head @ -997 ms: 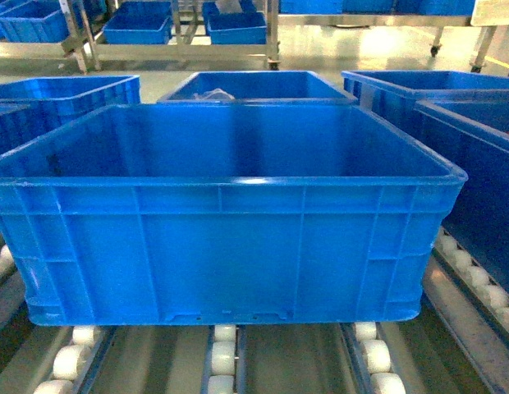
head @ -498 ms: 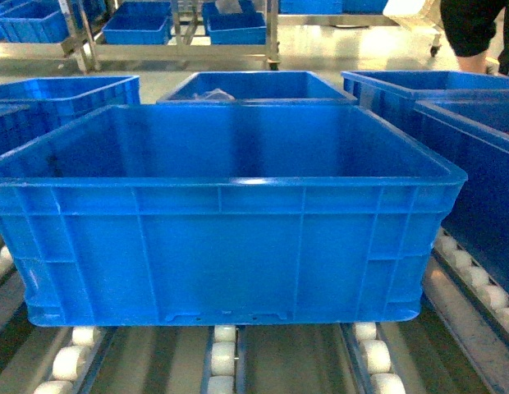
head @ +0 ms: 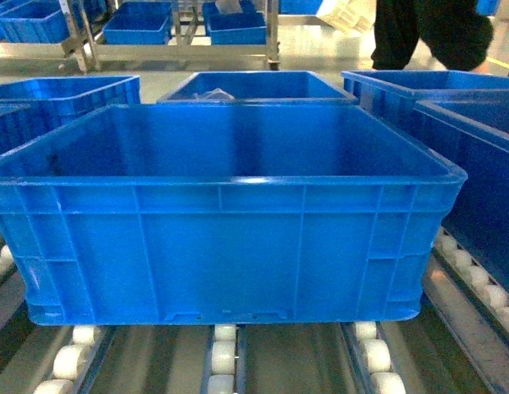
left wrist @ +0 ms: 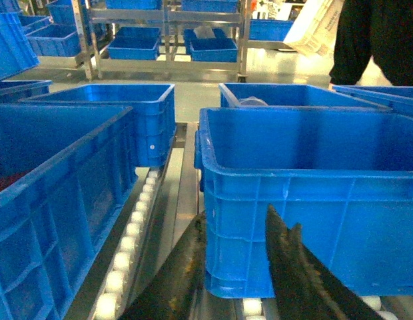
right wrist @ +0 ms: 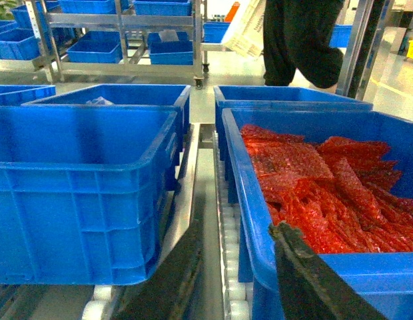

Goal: Place box next to blue box on left shelf

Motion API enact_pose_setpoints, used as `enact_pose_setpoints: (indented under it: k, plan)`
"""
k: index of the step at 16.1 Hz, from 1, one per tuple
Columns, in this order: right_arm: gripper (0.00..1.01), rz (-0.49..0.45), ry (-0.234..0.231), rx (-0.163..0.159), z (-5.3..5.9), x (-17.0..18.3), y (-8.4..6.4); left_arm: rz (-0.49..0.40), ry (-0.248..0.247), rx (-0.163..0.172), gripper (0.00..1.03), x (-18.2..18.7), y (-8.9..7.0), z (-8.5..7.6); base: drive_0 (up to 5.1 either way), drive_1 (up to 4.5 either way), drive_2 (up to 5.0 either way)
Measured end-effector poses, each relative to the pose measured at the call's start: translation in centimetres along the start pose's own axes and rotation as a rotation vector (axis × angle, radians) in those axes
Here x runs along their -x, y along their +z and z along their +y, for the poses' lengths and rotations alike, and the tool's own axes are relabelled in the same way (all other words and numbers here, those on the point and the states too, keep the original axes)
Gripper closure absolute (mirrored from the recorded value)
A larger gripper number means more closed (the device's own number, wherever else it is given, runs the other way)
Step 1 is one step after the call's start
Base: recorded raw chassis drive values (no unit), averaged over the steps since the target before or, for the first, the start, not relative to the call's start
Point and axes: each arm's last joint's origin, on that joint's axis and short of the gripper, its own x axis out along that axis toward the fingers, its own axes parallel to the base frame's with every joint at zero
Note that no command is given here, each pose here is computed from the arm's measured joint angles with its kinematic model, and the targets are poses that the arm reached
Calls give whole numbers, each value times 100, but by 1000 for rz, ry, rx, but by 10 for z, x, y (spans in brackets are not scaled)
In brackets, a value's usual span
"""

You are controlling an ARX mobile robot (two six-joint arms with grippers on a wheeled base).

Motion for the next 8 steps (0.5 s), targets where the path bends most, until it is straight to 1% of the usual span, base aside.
enact_pose_setpoints:
  k: [1,4,5,6,7,8]
  plan:
    - [67,0,0,0,0,0,0,0,0,0,70,0,0,0,0,0,0]
    - [56,0,0,0,0,0,0,0,0,0,59,0,0,0,0,0,0]
    - [50,0,0,0,0,0,0,0,0,0,53,0,0,0,0,0,0]
    - [39,0,0,0,0,0,0,0,0,0,41,0,0,0,0,0,0]
    - [12,0,0,0,0,0,0,0,0,0,16,0,0,0,0,0,0]
    - [4,0,0,0,0,0,0,0,0,-1,5,0,0,0,0,0,0]
